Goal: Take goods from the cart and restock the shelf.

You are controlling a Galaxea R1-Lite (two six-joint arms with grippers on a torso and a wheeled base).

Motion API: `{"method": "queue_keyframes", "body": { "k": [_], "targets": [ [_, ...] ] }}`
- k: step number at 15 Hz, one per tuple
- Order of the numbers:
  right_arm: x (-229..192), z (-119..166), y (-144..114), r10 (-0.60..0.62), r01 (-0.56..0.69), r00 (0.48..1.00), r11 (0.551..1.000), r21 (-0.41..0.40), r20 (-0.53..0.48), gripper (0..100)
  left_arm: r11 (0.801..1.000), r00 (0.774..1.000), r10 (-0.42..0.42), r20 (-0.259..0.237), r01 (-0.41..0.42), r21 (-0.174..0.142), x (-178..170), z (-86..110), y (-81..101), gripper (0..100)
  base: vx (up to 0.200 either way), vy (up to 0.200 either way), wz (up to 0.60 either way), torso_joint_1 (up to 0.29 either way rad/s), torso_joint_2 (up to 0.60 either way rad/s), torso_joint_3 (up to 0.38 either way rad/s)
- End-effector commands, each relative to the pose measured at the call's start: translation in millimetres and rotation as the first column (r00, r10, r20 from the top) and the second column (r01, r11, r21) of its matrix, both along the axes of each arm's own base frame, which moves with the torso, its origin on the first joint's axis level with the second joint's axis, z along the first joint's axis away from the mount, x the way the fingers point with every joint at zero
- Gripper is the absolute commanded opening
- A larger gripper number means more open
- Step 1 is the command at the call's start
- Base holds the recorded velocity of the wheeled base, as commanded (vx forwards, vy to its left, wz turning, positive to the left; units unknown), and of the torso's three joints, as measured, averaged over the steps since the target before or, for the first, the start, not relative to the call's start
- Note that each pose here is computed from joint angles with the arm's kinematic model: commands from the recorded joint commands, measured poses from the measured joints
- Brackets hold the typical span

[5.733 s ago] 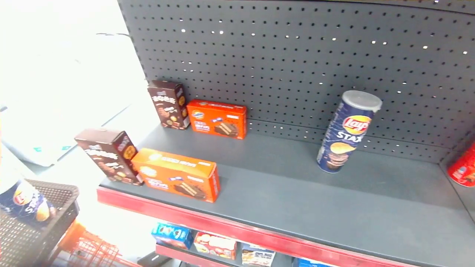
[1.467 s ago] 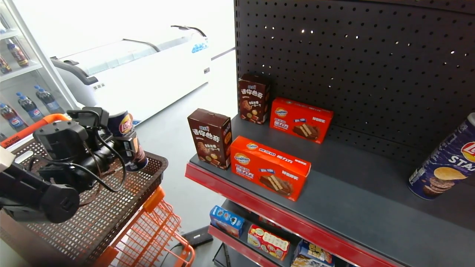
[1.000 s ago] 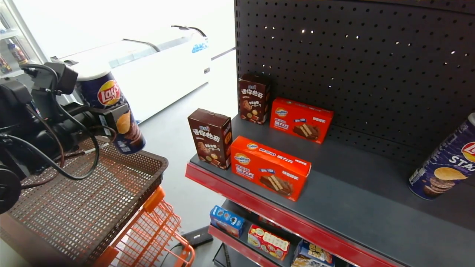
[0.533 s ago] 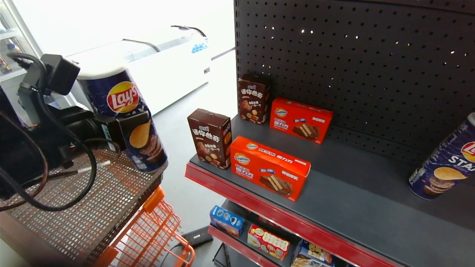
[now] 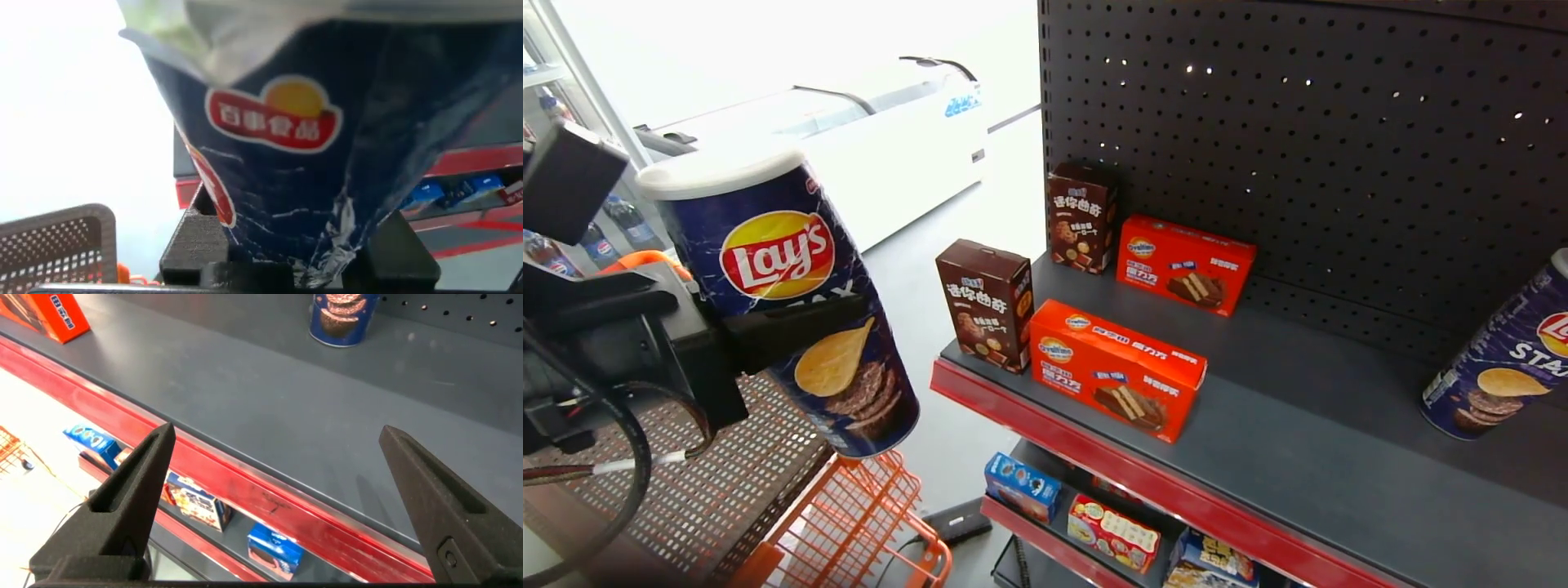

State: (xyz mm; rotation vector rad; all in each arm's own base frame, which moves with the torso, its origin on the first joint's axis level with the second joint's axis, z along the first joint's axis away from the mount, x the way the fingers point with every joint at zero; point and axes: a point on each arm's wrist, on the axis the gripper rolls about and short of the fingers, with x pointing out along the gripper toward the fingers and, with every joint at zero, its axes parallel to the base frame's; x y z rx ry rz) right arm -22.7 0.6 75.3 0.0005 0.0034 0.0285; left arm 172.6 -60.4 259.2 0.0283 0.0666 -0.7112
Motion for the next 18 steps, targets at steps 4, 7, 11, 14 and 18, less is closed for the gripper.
{"method": "queue_keyframes", "body": {
  "k": [4, 7, 11, 14, 18],
  "targets": [
    [0, 0, 0, 0.001, -0.001, 1.000, 1.000, 0.000, -0.001, 100, 0.992, 0.992, -0.125, 0.004, 0.125, -0.009, -8, 0.0, -14.3, 0, 0.000, 0.000, 0.00, 0.000, 0.00, 0.000],
    [0, 0, 0, 0.001, -0.001, 1.000, 1.000, 0.000, -0.001, 100, 0.984, 0.984, -0.178, -0.009, 0.178, -0.008, -11, -4.0, -20.1, 0, 0.000, 0.000, 0.00, 0.000, 0.00, 0.000],
    [0, 0, 0, 0.002, -0.002, 1.000, 1.000, 0.000, -0.001, 100, 0.975, 0.974, -0.224, -0.028, 0.224, -0.009, -11, -7.3, -26.7, 0, 0.000, 0.000, 0.00, 0.000, 0.00, 0.000],
    [0, 0, 0, 0.002, -0.002, 1.000, 1.000, -0.003, 0.000, 100, 0.963, 0.962, -0.270, -0.028, 0.270, -0.013, -9, -6.3, -28.7, 0, 0.000, 0.000, 0.00, 0.000, 0.00, 0.000],
    [0, 0, 0, 0.002, -0.002, 1.000, 1.000, -0.002, 0.000, 100, 0.946, 0.946, -0.324, -0.022, 0.324, -0.017, -8, -4.0, -32.9, 0, 0.000, 0.000, -0.15, 0.001, 0.00, 0.001]
  ]
}}
